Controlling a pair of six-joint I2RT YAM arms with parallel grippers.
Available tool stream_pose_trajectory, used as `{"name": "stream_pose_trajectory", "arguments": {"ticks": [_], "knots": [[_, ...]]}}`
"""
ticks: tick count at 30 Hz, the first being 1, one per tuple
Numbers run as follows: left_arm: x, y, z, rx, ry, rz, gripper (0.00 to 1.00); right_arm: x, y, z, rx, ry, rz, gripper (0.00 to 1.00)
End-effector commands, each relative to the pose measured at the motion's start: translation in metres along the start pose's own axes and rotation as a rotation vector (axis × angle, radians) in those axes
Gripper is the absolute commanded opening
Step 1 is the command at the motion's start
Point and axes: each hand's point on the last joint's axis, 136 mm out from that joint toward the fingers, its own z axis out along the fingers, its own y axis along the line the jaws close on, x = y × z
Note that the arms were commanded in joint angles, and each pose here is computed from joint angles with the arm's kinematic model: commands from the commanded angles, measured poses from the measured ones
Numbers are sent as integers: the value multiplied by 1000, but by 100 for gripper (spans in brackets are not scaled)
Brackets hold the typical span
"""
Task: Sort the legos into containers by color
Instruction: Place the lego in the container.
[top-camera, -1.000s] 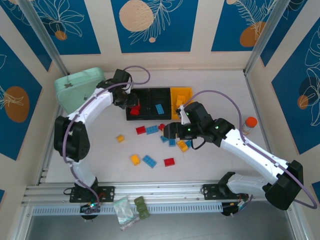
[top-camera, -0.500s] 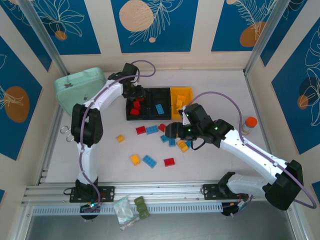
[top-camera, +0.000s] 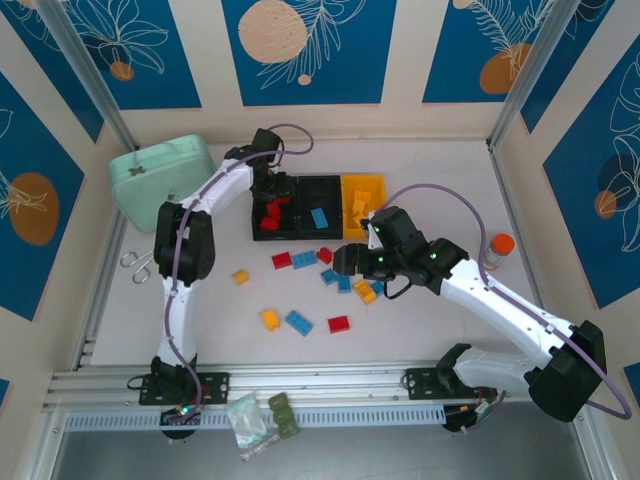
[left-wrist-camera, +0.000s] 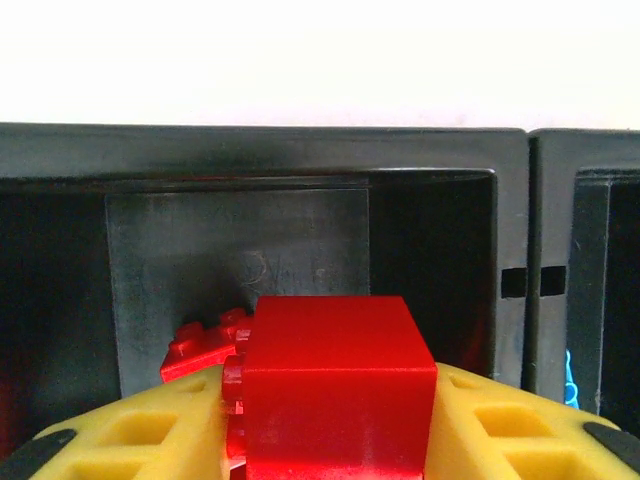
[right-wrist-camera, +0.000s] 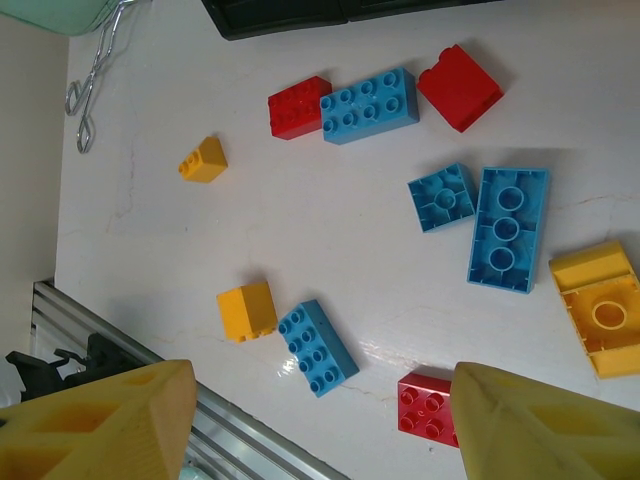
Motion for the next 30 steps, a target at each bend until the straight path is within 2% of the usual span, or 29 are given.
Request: {"name": "stream_pose_trajectory", "arguments": {"ticks": [1,8,15,22,30], "knots": [[-8,3,-3,-11,-11,-15,51,1,-1,-6,-13,-14,14,68],[-9,-4,-22,10,-27,-2,55,0,0,-8,-18,-18,13,68],[4,-19,-66,63,-60,46,55,2,-2,-11,-7,-15,-1,68],[51,-10,-102,80,-52,79,56,9,-5,-16,-7,-6,-14,68],[117,37,-111,-26,-27,46,60,22,-5,-19,-6,9,-52,68]]}}
